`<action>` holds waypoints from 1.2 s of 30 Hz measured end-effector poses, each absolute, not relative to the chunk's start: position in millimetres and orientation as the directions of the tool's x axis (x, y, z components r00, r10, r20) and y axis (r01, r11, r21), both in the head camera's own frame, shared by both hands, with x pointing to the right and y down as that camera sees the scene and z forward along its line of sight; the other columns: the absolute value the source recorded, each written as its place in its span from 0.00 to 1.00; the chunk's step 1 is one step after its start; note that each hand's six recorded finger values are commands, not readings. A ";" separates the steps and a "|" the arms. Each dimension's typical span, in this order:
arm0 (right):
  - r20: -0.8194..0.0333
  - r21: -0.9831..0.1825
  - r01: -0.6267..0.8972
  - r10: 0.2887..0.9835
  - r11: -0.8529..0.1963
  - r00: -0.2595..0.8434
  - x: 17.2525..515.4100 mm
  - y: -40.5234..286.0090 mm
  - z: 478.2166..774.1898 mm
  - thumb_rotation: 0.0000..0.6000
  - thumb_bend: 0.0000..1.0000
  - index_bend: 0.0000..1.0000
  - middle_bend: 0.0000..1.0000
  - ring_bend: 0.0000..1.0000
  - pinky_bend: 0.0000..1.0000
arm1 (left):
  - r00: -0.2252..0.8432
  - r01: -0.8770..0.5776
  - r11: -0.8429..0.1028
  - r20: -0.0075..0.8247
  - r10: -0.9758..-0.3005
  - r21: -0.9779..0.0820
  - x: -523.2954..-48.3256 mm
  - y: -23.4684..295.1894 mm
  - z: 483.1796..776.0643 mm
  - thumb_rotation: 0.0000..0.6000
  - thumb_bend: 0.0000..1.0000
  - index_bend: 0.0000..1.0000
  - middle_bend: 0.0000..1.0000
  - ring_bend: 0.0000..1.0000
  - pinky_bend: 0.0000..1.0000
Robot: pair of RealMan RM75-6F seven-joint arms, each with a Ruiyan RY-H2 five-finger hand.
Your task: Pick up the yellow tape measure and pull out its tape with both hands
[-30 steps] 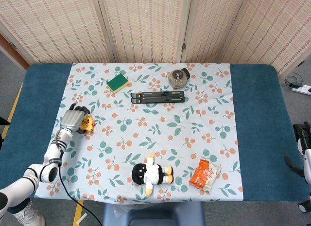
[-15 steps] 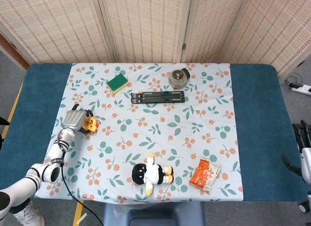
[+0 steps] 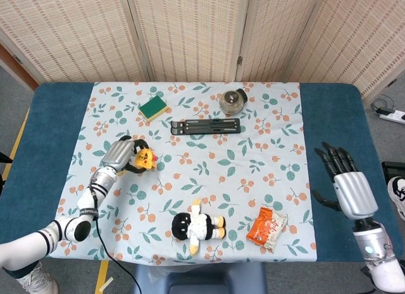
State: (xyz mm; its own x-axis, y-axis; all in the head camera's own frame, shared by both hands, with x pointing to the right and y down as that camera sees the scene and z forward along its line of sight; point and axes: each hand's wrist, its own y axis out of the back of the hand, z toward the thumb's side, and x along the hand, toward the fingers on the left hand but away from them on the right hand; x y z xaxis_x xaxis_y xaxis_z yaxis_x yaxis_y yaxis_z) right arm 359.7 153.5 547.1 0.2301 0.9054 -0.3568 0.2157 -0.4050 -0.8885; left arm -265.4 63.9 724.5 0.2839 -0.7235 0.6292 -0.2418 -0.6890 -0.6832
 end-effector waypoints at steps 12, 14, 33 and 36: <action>-0.308 -0.781 0.426 0.875 -0.457 0.374 253.2 125.7 568.3 1.00 0.31 0.00 0.00 0.00 0.00 | 0.310 -0.392 -0.666 0.590 -0.746 -0.635 -189.1 46.5 676.2 1.00 0.34 0.64 0.58 0.48 0.16; -0.307 -0.767 0.441 0.870 -0.466 0.385 238.5 122.0 572.1 1.00 0.31 0.00 0.00 0.00 0.00 | 0.317 -0.406 -0.659 0.579 -0.751 -0.633 -174.9 44.7 666.3 1.00 0.34 0.64 0.59 0.48 0.16; -0.276 -0.752 0.484 0.881 -0.447 0.385 155.3 99.9 609.8 1.00 0.31 0.00 0.00 0.00 0.00 | 0.321 -0.428 -0.685 0.609 -0.725 -0.590 -108.5 44.6 633.4 1.00 0.36 0.65 0.60 0.49 0.18; -0.275 -0.752 0.486 0.882 -0.445 0.383 149.1 99.6 611.5 1.00 0.31 0.00 0.00 0.00 0.00 | 0.316 -0.435 -0.688 0.617 -0.721 -0.581 -103.3 44.2 631.7 1.00 0.36 0.66 0.60 0.49 0.18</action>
